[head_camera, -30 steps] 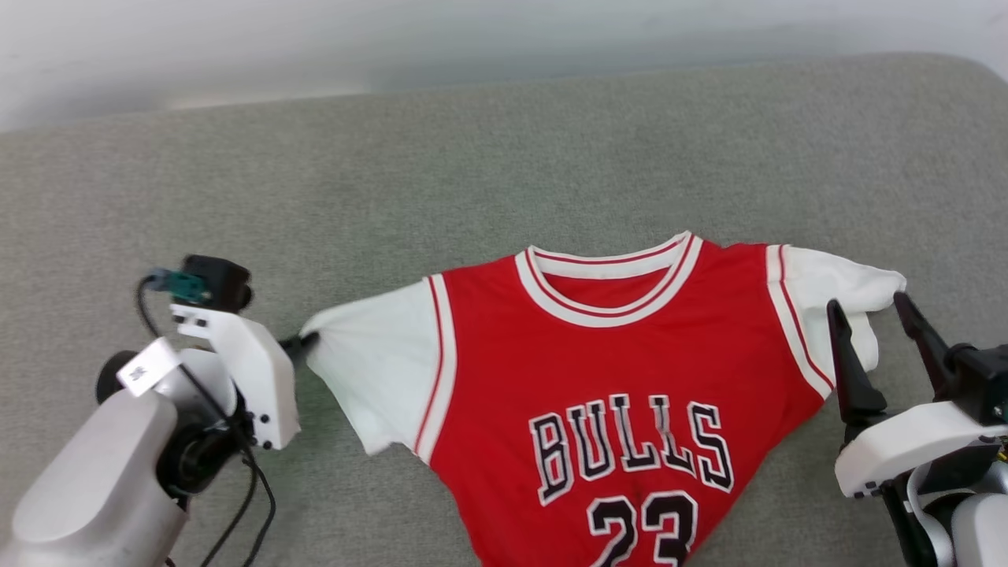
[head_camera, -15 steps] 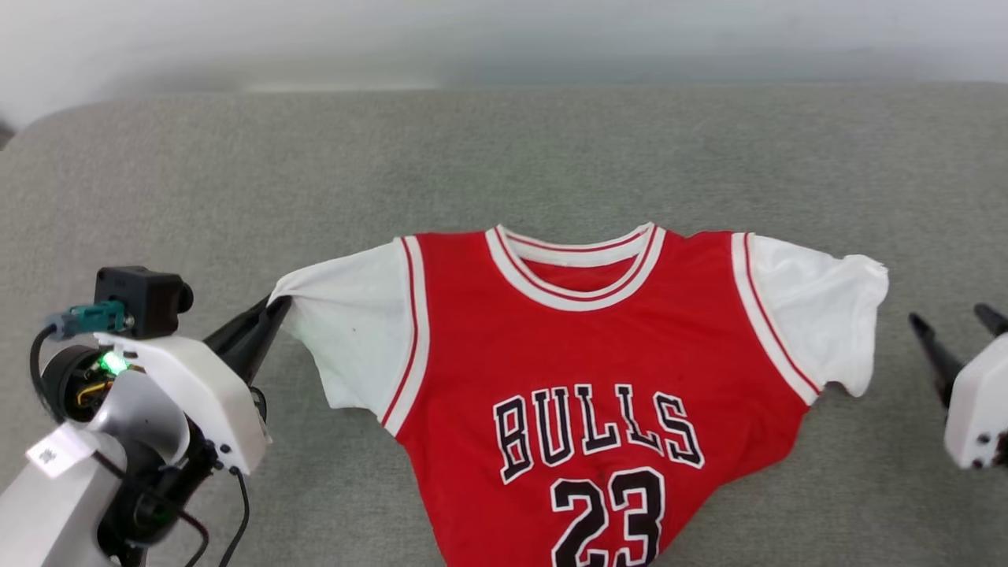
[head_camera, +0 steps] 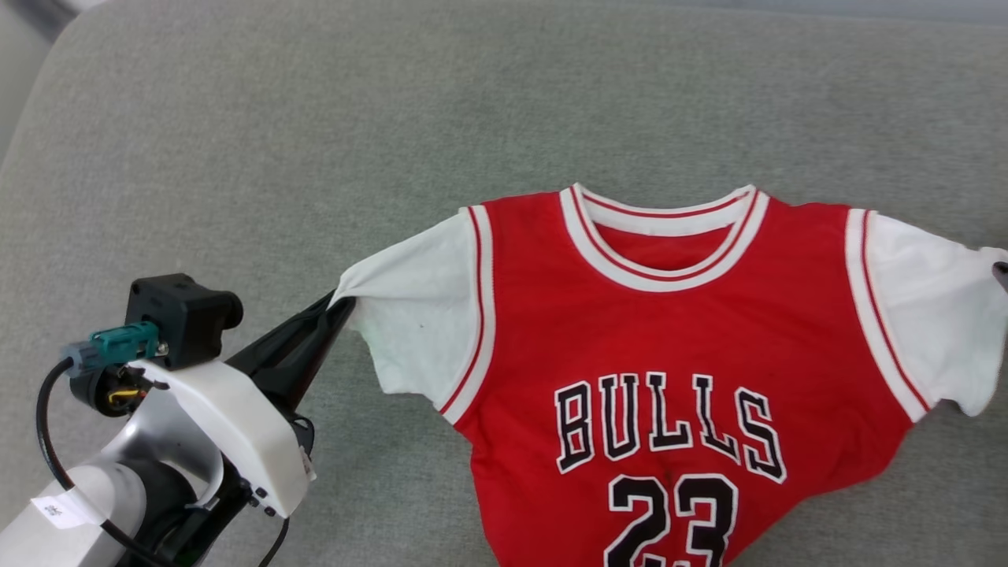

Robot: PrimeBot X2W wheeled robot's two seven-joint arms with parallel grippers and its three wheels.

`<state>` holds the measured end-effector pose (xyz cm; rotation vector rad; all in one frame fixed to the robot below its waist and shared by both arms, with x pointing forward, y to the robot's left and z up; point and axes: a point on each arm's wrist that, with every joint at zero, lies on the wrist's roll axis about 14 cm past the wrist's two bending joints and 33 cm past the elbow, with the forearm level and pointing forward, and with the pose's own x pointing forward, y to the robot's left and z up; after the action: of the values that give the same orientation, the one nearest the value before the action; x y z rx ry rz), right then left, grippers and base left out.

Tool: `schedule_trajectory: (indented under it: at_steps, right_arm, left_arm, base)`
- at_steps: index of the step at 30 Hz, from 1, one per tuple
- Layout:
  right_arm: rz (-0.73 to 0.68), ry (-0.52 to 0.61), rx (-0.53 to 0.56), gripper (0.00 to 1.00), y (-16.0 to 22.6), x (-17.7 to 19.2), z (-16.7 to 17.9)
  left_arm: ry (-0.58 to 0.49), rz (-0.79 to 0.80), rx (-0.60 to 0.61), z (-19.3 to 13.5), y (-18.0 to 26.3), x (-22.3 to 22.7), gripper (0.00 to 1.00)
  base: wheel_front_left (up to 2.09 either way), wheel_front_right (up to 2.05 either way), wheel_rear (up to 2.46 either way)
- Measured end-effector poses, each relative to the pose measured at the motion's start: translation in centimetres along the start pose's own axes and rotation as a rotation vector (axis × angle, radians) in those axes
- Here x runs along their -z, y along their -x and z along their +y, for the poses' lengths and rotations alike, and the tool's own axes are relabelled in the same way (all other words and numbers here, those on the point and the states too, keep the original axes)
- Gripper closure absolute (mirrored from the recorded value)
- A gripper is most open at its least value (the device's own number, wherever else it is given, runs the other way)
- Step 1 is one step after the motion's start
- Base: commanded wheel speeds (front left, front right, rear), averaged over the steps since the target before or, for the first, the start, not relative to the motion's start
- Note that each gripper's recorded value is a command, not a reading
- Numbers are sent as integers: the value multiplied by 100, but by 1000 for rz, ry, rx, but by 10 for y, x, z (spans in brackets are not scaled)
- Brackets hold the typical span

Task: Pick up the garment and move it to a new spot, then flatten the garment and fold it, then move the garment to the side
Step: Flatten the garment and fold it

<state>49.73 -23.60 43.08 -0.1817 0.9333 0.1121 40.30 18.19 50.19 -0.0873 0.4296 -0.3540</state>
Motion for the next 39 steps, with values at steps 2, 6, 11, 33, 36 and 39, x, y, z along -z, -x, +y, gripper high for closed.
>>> schedule_trajectory:
  at_steps: [2, 6, 11, 33, 36, 39]
  right_arm:
    - [28, 1, 3, 0, -13, 0, 1]
    - [113, 17, 5, 0, -40, 17, 6]
    - [189, 31, -27, 0, -62, 37, 19]
    - [-188, 23, -52, 100, 3, -20, 9]
    - [-306, 25, -36, 100, 36, -44, 0]
    - [-433, 27, -23, 100, 73, -67, -8]
  left_arm:
    - [0, 3, 0, 0, 0, 1, 100]
    - [2, 6, -10, 3, -1, 3, 100]
    - [7, 28, -17, 5, -1, 11, 100]
    - [-17, -156, -86, 20, 25, -32, 100]
    - [-42, -244, -108, 23, 38, -57, 100]
    - [-58, -352, -110, 20, 52, -83, 100]
  base:
    - [0, 0, 0]
    - [0, 0, 0]
    - [0, 0, 0]
    - [0, 0, 0]
    - [0, 0, 0]
    - [0, 0, 0]
